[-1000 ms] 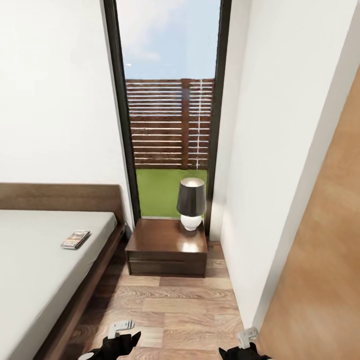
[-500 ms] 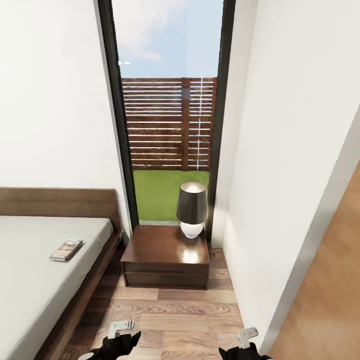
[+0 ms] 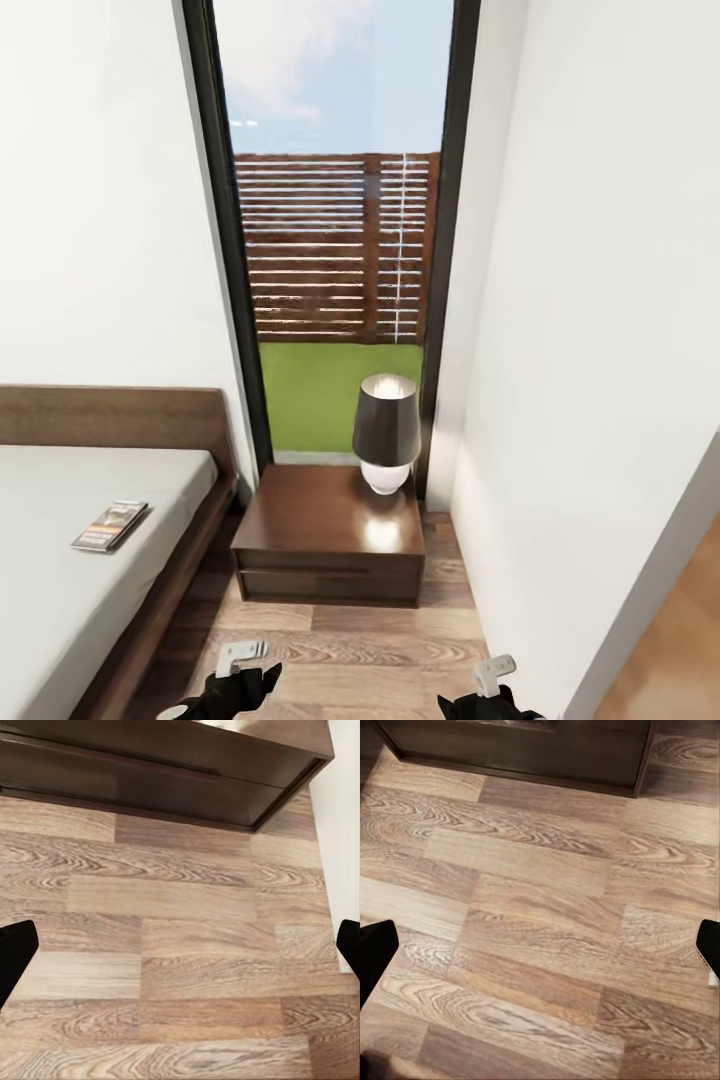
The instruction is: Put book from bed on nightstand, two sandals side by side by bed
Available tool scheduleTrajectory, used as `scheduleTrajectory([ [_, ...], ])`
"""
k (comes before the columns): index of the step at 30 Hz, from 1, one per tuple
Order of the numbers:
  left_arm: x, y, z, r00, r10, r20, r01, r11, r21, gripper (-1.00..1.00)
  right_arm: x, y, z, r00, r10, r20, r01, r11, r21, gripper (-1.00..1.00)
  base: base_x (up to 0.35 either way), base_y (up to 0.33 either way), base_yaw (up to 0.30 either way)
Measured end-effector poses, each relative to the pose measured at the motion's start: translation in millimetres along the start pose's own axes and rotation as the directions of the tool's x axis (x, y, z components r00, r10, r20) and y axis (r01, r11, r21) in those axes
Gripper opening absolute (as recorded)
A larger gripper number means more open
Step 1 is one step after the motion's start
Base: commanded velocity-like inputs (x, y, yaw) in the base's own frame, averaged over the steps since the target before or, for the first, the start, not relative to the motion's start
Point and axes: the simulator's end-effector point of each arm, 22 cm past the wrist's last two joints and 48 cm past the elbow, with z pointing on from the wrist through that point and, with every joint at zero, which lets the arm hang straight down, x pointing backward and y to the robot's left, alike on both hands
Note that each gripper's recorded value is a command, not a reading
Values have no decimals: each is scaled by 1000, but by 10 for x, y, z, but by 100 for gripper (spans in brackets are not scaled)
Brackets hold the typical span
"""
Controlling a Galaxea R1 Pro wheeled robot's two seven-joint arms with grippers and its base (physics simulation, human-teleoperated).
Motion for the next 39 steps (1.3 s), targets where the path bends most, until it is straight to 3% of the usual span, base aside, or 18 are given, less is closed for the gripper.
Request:
scheduleTrajectory([
  [18,1,1,3,1000,0,0,0,1000,0,100,1,2,3,1000,0,-1,0,1000,0,100,108,0,0],
  [29,0,0,0,1000,0,0,0,1000,0,100,0,4,1,1000,0,0,0,1000,-1,100,290,0,0],
  [39,2,1,4,1000,1,-1,-1,1000,0,100,0,3,5,1000,0,-1,0,1000,-1,100,46,0,0],
])
